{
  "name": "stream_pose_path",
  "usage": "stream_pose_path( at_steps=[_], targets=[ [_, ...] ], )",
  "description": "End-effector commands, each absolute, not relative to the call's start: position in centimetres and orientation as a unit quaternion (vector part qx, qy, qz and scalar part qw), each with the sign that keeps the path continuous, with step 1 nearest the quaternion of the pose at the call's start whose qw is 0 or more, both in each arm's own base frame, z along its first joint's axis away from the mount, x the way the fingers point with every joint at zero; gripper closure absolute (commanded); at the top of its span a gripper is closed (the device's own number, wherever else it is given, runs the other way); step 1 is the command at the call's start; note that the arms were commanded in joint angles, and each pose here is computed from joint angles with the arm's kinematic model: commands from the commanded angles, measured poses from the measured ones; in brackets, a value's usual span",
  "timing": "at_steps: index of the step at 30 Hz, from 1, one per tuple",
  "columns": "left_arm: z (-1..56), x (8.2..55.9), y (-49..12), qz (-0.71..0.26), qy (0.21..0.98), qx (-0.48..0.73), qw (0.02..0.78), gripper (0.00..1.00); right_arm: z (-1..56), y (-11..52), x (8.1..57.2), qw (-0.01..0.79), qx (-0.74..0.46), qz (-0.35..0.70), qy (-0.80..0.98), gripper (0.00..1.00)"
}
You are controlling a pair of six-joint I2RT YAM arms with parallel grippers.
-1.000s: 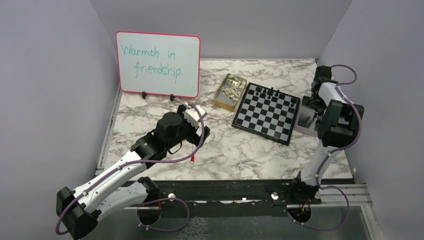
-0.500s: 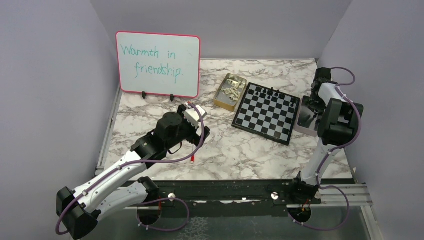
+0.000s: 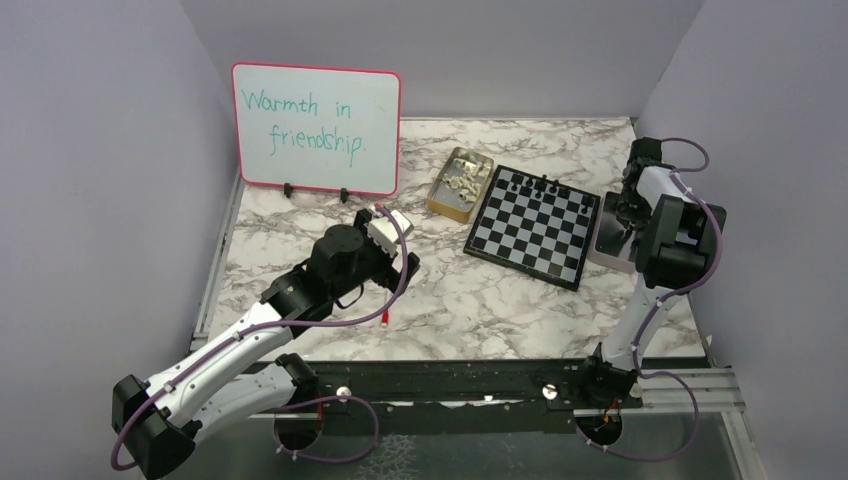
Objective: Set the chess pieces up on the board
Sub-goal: Pick up the chess piece from the storage box, then place the chess piece on the chessboard.
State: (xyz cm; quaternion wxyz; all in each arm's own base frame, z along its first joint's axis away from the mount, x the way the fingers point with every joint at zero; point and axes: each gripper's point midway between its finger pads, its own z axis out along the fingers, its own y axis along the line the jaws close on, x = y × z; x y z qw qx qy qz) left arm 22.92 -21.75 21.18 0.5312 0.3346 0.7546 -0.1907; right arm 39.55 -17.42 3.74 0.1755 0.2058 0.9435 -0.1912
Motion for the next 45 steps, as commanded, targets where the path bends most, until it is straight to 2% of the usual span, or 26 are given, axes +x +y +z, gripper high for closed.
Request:
stream_pose_path(
  at_steps=[1,13,32,45],
  targets=[
    [21.9,22.7,-21.9,-0.196,0.744,0.337,0.542,0.01,3.9,-17.7,40.0,0.173,0.203,-0.187,0.945,0.76],
    [21.9,22.7,-21.9,-0.196,0.744,0.337,0.543,0.01,5.2,-17.6,39.6,0.179,0.210,-0.190,0.942,0.91],
    [21.6,22.8,-22.0,-0.198,0.746,0.338,0.539,0.01,12.5,-15.7,40.2,0.237,0.218,-0.148,0.935,0.96],
    [21.3,22.7,-22.3,-0.202,0.747,0.341,0.534,0.01,14.4,-7.4,43.7,0.289,0.145,-0.033,0.946,0.96]
  ],
)
